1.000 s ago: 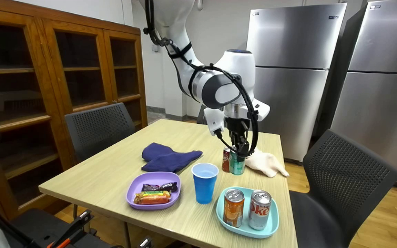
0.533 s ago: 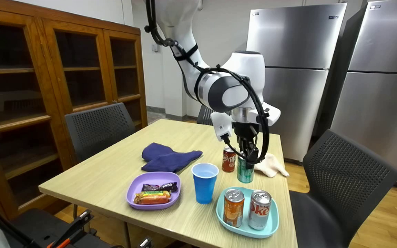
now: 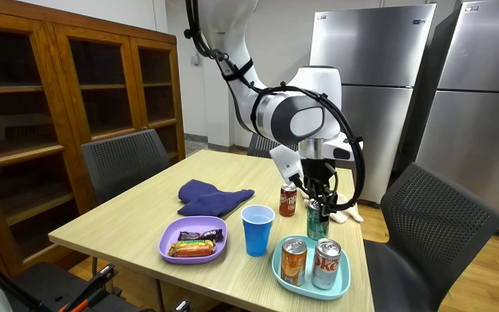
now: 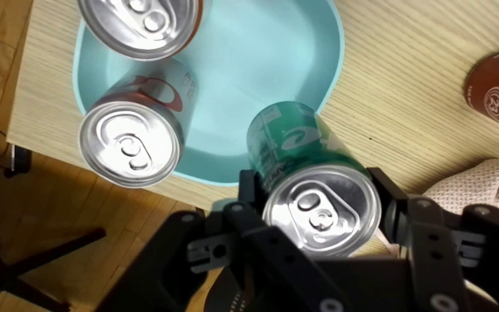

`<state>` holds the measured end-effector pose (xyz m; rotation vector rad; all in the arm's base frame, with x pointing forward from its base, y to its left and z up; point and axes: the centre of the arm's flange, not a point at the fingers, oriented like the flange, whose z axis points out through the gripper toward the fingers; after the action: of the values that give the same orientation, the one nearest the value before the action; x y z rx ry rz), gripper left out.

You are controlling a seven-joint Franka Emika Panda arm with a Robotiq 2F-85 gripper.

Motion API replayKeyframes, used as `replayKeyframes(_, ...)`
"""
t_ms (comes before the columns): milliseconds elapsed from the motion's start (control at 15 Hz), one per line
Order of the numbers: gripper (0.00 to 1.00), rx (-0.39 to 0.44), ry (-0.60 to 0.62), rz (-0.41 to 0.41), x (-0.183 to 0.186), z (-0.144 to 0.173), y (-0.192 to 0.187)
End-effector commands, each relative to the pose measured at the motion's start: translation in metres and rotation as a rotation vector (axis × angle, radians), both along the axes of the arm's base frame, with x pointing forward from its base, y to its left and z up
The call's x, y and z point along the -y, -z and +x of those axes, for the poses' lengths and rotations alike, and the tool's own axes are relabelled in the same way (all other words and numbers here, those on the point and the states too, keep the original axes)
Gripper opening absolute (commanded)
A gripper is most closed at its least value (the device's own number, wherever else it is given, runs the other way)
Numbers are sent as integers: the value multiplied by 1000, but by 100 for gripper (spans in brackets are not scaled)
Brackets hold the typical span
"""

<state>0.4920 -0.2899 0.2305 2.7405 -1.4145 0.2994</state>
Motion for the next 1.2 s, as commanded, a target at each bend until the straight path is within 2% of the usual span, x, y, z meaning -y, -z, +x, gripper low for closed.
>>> replayKeyframes(0, 39, -26, -64, 13, 9, 0, -4)
replayKeyframes(533, 39, -77, -188, 48, 27, 2, 14)
replayKeyframes(1133, 39, -79, -311, 61, 46, 12, 35)
